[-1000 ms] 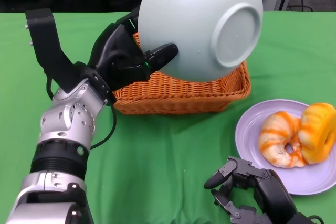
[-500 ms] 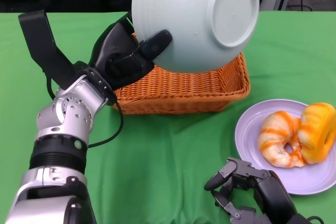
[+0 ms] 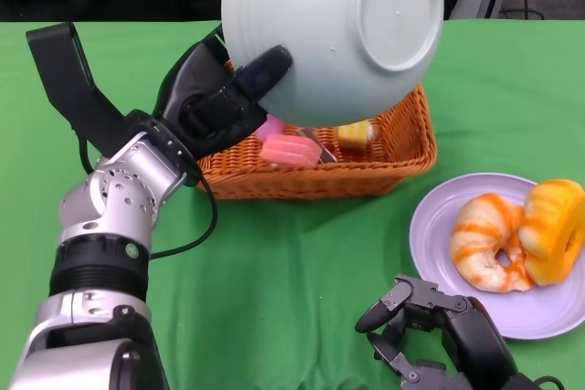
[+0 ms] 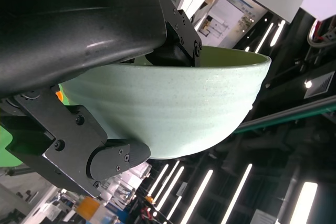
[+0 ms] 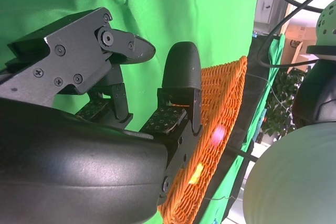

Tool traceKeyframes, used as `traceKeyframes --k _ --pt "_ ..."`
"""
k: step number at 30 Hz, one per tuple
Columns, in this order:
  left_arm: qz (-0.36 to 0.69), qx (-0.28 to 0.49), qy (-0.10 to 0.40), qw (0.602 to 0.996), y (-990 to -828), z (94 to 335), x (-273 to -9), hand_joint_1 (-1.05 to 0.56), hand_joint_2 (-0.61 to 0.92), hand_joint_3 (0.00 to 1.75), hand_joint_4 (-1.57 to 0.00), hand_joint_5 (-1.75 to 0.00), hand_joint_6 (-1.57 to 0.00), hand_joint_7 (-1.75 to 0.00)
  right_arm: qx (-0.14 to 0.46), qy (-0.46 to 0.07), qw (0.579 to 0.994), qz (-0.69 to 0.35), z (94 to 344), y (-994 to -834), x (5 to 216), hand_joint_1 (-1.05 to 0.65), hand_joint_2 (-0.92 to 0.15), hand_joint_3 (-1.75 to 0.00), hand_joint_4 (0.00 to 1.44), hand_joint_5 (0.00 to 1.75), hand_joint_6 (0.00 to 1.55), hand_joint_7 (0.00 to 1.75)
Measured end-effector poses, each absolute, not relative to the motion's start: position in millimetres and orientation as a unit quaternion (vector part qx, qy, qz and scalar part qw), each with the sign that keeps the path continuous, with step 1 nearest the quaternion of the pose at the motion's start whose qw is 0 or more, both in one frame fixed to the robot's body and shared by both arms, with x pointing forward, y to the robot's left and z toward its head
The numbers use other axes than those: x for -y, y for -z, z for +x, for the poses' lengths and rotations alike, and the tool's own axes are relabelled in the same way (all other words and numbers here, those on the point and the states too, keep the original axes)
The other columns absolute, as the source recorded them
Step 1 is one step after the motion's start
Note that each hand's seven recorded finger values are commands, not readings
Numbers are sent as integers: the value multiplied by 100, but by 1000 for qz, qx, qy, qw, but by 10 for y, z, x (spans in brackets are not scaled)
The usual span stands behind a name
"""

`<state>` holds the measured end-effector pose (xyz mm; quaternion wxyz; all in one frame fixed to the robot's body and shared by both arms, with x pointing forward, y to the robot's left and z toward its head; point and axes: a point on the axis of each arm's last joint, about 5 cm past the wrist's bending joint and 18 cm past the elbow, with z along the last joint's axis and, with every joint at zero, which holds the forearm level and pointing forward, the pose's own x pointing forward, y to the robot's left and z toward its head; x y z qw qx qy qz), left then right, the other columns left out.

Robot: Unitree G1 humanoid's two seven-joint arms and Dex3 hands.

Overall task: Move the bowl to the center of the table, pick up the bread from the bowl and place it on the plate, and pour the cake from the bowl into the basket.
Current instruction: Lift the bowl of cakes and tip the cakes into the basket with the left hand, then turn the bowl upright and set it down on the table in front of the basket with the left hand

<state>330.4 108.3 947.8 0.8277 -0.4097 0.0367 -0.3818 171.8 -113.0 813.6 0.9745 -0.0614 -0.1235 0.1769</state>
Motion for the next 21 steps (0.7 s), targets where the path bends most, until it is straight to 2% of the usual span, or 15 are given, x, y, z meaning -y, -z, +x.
traceKeyframes --k 8,15,21 --pt "-413 -45 381 826 -9473 3301 -1078 -13 71 104 -64 -173 -73 -148 124 -177 975 -61 1718 -8137 1129 -4 -58 -76 87 133 82 102" --pt "-413 -48 378 827 -9472 3300 -1071 -14 72 103 -64 -174 -70 -152 124 -177 974 -62 1719 -8138 1129 -5 -58 -76 87 132 83 102" --pt "-413 -48 379 827 -9474 3299 -1066 -13 71 99 -64 -174 -72 -148 125 -177 974 -63 1720 -8140 1128 -6 -58 -78 88 132 83 102"
